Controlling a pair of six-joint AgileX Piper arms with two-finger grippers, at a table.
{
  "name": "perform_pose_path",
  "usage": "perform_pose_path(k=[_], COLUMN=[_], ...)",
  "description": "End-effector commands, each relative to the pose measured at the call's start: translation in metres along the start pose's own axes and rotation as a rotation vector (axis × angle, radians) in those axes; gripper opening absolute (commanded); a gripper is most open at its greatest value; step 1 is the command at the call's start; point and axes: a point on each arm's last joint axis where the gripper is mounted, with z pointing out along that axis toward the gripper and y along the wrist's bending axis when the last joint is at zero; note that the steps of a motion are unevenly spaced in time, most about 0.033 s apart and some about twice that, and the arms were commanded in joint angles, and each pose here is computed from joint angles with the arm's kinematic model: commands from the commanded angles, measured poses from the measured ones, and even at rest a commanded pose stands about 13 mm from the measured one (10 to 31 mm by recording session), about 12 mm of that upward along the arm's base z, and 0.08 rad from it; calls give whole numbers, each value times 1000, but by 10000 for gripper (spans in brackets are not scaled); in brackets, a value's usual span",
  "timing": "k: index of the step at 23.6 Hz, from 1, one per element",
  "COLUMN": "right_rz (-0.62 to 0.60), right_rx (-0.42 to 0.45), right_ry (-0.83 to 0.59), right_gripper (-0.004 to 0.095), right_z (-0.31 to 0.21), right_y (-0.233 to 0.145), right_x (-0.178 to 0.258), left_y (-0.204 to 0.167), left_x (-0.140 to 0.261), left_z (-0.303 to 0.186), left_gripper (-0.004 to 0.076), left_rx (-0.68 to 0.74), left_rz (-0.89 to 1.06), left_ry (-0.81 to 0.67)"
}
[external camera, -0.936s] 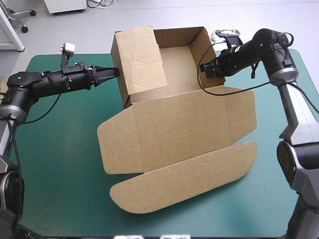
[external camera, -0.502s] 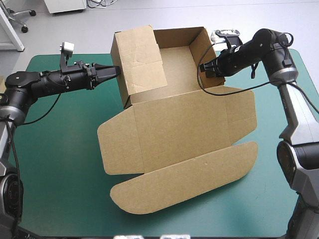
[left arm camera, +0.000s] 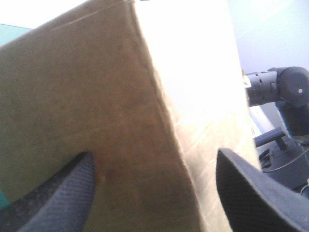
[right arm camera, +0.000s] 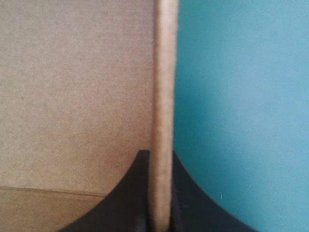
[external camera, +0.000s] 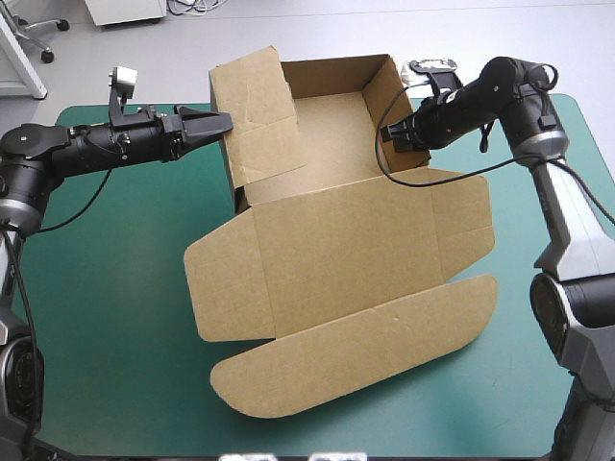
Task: Fold the box
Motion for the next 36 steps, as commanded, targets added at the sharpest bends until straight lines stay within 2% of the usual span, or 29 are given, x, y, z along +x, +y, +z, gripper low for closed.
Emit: perform_pose_path(k=[1, 6, 10, 11, 13, 18, 21, 29, 36], right_rz=[-41, -40, -48, -52, -56, -61, -62, -71, -106], right_rx=[-22, -6, 36, 69, 103, 113, 115, 105, 116], right_ry=[-103, -94, -87, -86, -91, -93, -93, -110, -115], right_gripper=[-30, -30, -30, -30, -30, -30, -30, -30, -30], right_z=[-30, -25, -21, -19, -16, -14, -14, -13, -9], right_y=[26, 35, 43, 47, 53, 60, 60, 65, 77], right_x=[-8, -7, -7, -7, -7, -6, -6, -8, -7], left_y=[-40, -43, -40, -39, -37, -39, -39, -29, -10], left_x=[-3, 1, 7, 9, 8, 2, 3, 5, 13], left_z=[-2, 17, 24, 26, 26, 20, 17, 23, 57], left_gripper=[511, 511, 509, 510, 509, 477, 477, 477, 477], left_rx=[40, -107, -198, -231, -324, -683, -801, -841, -774], left_rz=[60, 88, 89, 92, 102, 154, 154, 44, -61], left_ry=[31, 71, 118, 129, 139, 155, 173, 166, 194])
